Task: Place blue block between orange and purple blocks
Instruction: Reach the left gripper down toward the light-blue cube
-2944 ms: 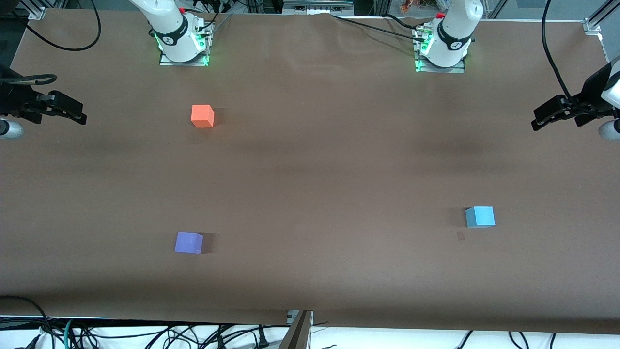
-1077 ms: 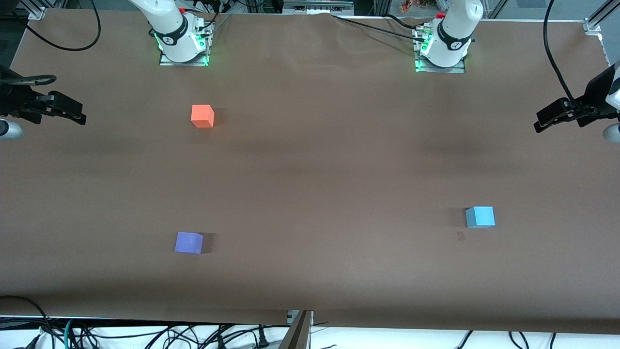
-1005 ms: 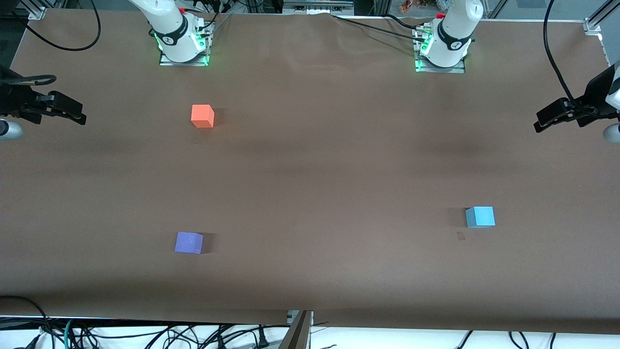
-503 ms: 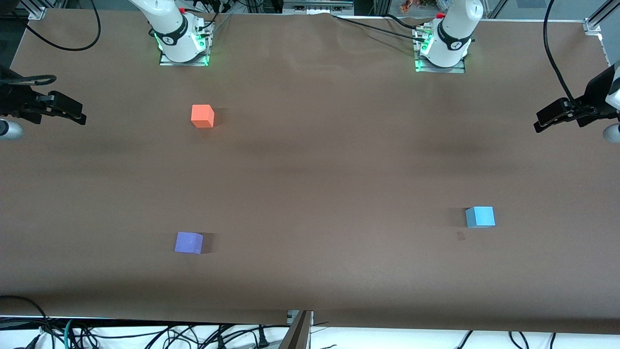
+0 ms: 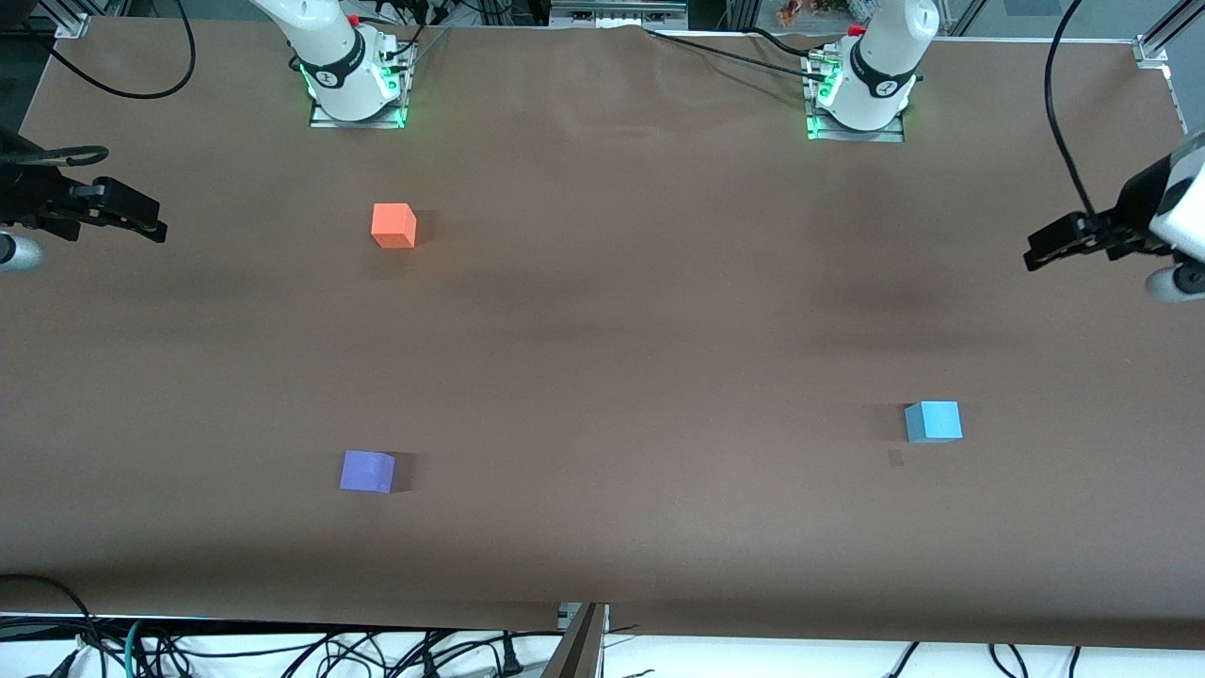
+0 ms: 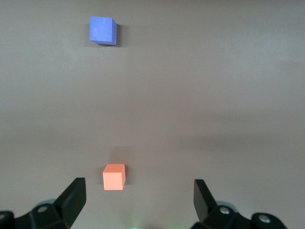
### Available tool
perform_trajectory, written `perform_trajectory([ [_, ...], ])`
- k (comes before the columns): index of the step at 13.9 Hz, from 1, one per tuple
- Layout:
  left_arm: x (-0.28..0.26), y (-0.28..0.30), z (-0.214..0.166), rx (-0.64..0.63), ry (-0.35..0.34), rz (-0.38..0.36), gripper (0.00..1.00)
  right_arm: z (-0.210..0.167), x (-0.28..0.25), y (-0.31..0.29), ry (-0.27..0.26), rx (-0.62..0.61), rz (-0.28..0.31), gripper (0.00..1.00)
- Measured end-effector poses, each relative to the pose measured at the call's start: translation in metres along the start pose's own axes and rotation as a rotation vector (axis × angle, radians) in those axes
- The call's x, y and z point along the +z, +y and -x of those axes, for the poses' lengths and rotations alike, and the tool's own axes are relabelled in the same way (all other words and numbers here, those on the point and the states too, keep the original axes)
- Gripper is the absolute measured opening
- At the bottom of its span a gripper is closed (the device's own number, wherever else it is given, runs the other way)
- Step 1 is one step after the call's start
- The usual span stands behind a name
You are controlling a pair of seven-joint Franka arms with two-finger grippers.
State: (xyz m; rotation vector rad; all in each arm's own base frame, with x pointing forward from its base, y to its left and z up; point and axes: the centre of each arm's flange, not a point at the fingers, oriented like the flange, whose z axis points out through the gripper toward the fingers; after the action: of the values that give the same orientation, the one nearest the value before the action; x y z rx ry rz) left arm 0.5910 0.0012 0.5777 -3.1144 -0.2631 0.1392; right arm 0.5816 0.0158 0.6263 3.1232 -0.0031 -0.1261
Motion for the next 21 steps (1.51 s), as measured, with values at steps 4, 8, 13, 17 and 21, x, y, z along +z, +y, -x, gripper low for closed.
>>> perform_trajectory([
  [4, 0.109, 0.011, -0.064, 0.053, -0.022, 0.006, 1.0, 0.0, 0.0, 0.001, 0.0, 0.001, 0.0, 1.0],
  [8, 0.233, 0.012, -0.111, 0.106, -0.026, 0.038, 1.0, 0.0, 0.0, 0.001, 0.0, 0.001, 0.0, 1.0],
  [13, 0.3, -0.005, -0.132, 0.153, 0.005, 0.038, 1.0, 0.0, 0.0, 0.001, 0.0, 0.001, 0.0, 1.0],
  [17, 0.328, -0.019, -0.139, 0.169, 0.016, 0.038, 1.0, 0.0, 0.0, 0.001, 0.001, 0.001, 0.0, 1.0],
  [21, 0.358, -0.015, -0.136, 0.173, 0.083, 0.039, 1.0, 0.0, 0.0, 0.001, 0.001, 0.001, 0.0, 1.0],
])
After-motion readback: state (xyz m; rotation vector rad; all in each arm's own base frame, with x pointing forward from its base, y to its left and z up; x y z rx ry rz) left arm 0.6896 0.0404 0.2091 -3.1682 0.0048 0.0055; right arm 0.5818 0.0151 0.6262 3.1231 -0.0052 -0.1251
